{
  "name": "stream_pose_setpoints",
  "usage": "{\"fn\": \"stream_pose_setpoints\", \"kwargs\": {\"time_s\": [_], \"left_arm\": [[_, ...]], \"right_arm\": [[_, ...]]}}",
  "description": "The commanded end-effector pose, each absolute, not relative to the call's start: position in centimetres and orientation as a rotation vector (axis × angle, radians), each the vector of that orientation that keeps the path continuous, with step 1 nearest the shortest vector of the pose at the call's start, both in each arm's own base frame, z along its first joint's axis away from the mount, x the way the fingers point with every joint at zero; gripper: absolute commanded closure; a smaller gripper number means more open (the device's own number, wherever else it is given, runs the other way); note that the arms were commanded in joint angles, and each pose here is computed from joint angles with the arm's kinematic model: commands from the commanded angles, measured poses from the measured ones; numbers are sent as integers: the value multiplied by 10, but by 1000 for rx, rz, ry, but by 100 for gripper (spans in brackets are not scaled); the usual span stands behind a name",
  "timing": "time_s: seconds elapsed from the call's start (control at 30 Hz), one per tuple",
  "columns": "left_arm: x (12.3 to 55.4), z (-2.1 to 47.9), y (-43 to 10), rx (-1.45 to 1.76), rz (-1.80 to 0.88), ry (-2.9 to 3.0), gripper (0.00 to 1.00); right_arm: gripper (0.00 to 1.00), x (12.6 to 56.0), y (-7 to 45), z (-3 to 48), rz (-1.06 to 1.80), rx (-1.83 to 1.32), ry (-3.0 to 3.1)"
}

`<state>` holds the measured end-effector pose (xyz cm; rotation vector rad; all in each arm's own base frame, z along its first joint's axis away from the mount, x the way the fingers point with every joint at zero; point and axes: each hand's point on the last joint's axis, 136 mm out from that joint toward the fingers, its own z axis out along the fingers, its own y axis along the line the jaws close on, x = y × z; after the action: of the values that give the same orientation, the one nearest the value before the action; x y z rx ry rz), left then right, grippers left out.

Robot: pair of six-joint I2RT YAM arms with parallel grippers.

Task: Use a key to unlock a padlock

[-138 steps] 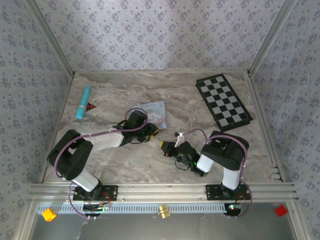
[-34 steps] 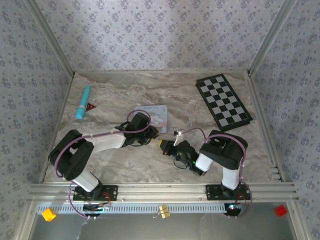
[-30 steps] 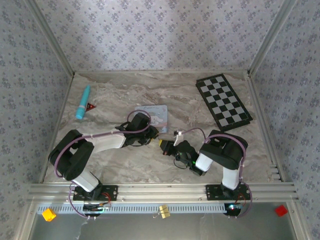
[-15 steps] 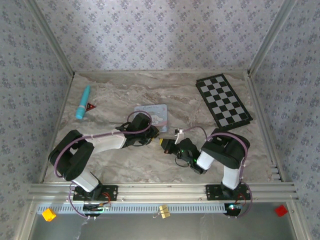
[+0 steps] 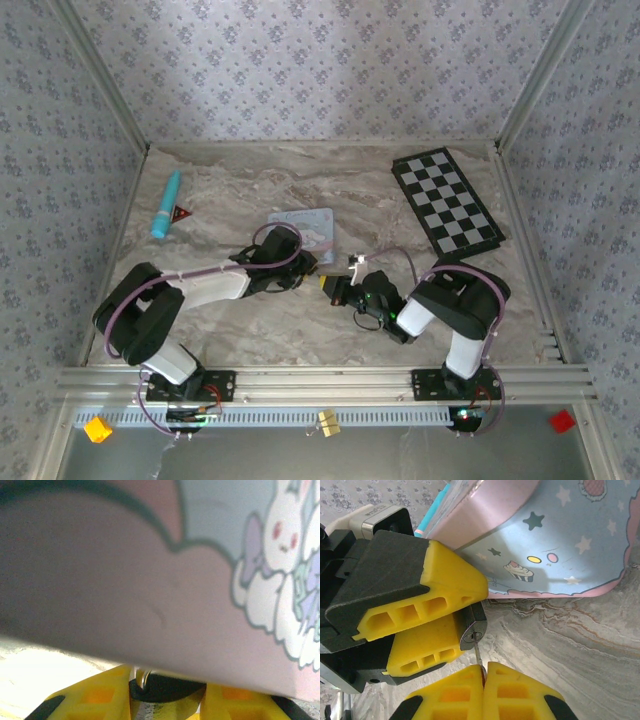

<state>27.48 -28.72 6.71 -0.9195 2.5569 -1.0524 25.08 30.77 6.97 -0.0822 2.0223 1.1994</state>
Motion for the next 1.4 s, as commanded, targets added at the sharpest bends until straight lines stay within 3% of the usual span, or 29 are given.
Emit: {"fn": "stream_pose_setpoints", "kwargs": {"time_s": [0.0,0.63,1.37], "left_arm": [[245,82,-317,-851,-1226,2643,91],[249,128,-337,-892,-1506,2461,93],[240,135,-356,-800,-1502,2541,94]], "right_arm": [[100,256,333,134,1321,-178,1793],[100,261,330,157,1372,-176,1737],[100,272,319,168,1335,-341,1674]]}}
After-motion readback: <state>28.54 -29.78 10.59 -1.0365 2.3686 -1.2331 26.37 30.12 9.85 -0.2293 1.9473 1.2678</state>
